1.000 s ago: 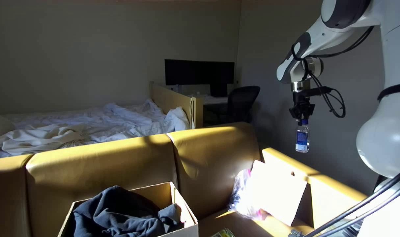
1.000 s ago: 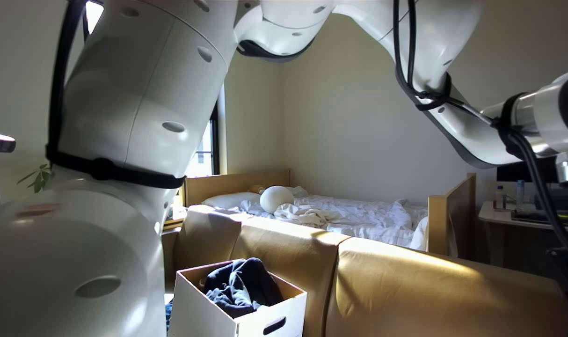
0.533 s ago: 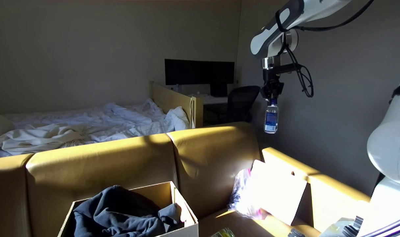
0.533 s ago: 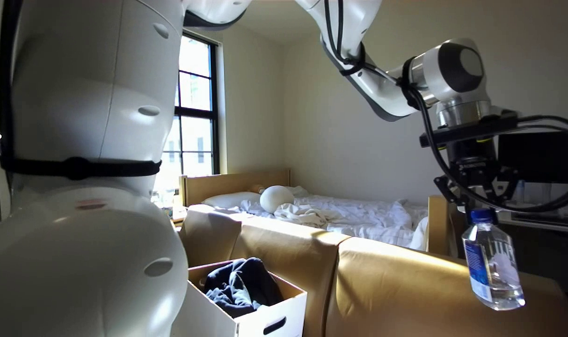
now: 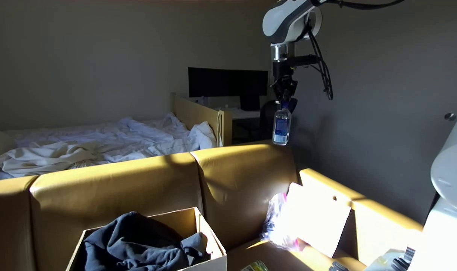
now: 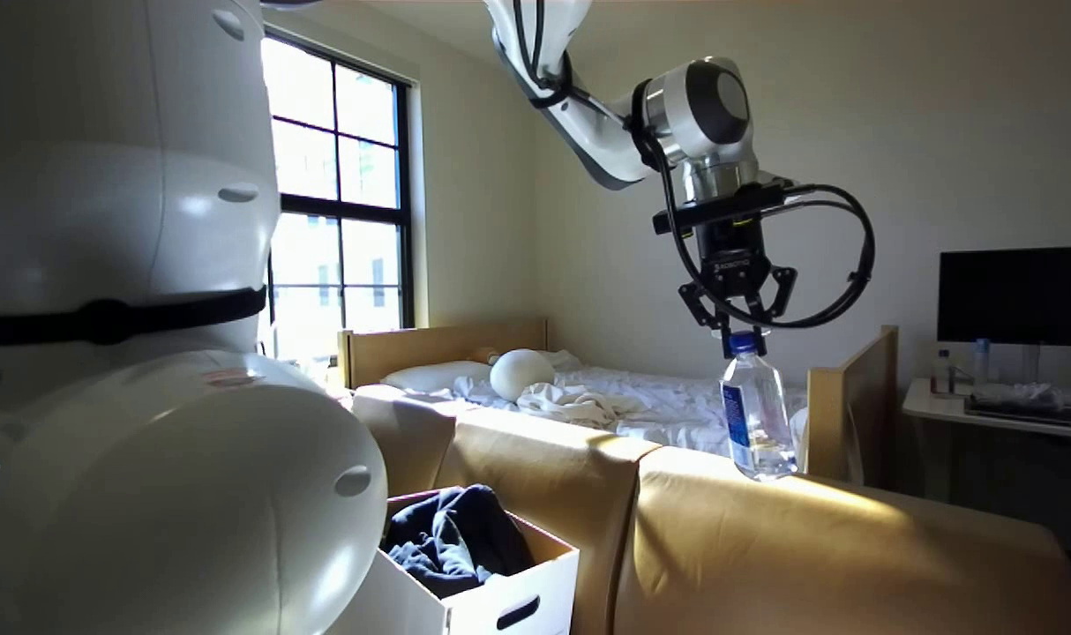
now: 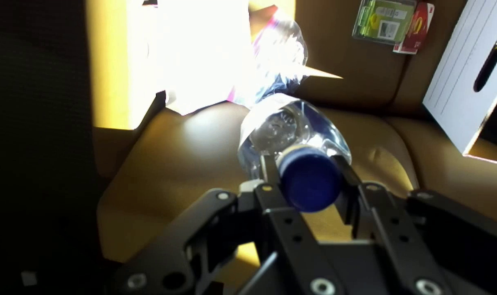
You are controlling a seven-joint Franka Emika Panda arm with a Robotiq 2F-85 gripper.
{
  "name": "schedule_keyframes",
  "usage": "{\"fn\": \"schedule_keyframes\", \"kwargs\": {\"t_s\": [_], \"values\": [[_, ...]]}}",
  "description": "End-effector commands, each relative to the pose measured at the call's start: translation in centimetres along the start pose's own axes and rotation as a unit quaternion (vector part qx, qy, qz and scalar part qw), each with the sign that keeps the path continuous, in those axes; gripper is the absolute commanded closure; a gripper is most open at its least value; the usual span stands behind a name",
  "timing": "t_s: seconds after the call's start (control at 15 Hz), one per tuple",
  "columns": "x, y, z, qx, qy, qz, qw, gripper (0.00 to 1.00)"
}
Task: Put the water bottle in the box.
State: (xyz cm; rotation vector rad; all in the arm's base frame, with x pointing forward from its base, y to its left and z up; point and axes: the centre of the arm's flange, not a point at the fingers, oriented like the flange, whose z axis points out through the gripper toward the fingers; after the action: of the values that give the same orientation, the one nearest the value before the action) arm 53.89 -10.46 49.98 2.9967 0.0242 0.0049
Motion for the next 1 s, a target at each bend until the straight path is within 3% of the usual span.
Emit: {"fn": "schedule_keyframes", "kwargs": {"t_s": [0.0,0.27,0.47,0.73,0.93], "values": [[-1.4,-3.6,0.5,0.020,0.001,-0.018,0.9996,0.86],[-1.2,-5.6,2.2,0.045,-0.021,-0.045,0.9977,0.86],[-1.1,-5.6,2.8,0.085,-0.023,-0.063,0.9942,0.86],[-1.7,-6.1,3.3,0.137,-0.011,-0.113,0.9840,0.86],[-2.6,-6.9,4.3,0.150,-0.003,-0.153,0.9767,0.86]]}}
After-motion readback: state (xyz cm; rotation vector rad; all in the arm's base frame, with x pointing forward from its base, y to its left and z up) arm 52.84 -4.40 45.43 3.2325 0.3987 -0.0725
